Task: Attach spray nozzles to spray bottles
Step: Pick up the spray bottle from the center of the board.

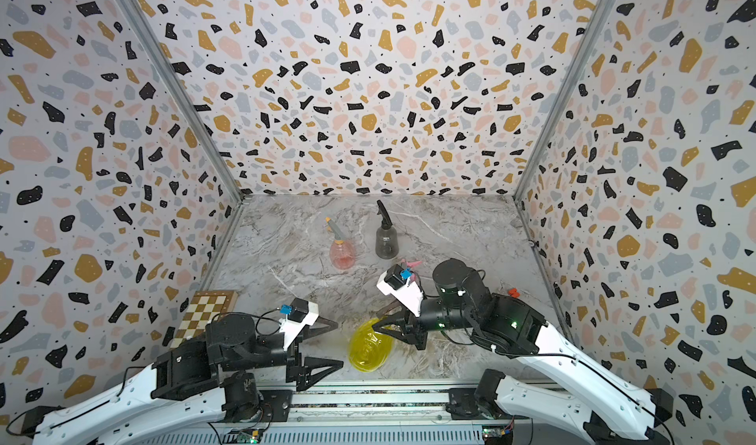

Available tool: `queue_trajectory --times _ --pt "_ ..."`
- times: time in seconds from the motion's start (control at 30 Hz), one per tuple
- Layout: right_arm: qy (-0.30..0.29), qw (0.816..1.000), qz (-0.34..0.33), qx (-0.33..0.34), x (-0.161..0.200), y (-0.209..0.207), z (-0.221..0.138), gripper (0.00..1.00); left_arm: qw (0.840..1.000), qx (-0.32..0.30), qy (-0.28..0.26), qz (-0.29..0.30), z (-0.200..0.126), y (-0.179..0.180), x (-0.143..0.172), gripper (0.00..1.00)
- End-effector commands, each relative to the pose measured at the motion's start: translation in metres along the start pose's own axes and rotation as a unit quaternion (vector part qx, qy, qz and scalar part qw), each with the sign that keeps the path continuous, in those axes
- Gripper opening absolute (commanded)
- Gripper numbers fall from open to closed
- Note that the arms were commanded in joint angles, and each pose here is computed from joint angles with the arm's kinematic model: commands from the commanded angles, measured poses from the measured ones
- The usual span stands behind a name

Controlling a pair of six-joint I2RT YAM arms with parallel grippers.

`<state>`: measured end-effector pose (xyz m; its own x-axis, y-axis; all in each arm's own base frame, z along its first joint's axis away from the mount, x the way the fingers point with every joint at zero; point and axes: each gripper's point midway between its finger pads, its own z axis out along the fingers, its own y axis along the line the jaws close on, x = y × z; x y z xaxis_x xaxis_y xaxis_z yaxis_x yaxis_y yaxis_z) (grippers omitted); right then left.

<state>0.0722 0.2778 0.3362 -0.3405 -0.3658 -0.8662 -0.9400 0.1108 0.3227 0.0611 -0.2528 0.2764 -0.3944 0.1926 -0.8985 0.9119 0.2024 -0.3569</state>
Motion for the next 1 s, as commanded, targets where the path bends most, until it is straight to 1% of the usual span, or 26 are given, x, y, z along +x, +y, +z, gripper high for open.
queue_trajectory --times 0.0,0.07,0.2,0.37,0.7,0.83,0.97 --pt "-0.03 0.997 -0.031 -0.066 -0.026 0.031 -0.007 0.0 0.997 0.067 -0.025 0.032 -0.004 -0.028 -0.019 0.99" --pt "-0.036 0.995 -0.036 -0.082 -0.034 0.039 -0.004 0.0 0.996 0.082 -0.027 0.033 -0.003 -0.032 -0.019 0.99" --pt "-0.045 0.992 -0.05 -0.105 -0.046 0.052 0.003 0.0 0.996 0.084 -0.03 0.032 -0.002 -0.032 -0.019 0.99" --pt "-0.064 0.991 -0.06 -0.101 -0.061 0.054 0.011 0.0 0.993 0.107 -0.035 0.037 -0.006 -0.04 -0.018 0.99" --pt "-0.122 0.982 -0.09 -0.117 -0.098 0.073 0.01 0.0 0.993 0.105 -0.039 0.033 -0.008 -0.039 -0.017 0.99" --pt "-0.126 0.981 -0.098 -0.115 -0.104 0.075 0.011 0.0 0.993 0.106 -0.042 0.035 -0.01 -0.04 -0.018 0.99" --pt "-0.118 0.981 -0.099 -0.12 -0.103 0.078 0.018 0.0 0.993 0.106 -0.044 0.036 -0.011 -0.04 -0.018 0.99"
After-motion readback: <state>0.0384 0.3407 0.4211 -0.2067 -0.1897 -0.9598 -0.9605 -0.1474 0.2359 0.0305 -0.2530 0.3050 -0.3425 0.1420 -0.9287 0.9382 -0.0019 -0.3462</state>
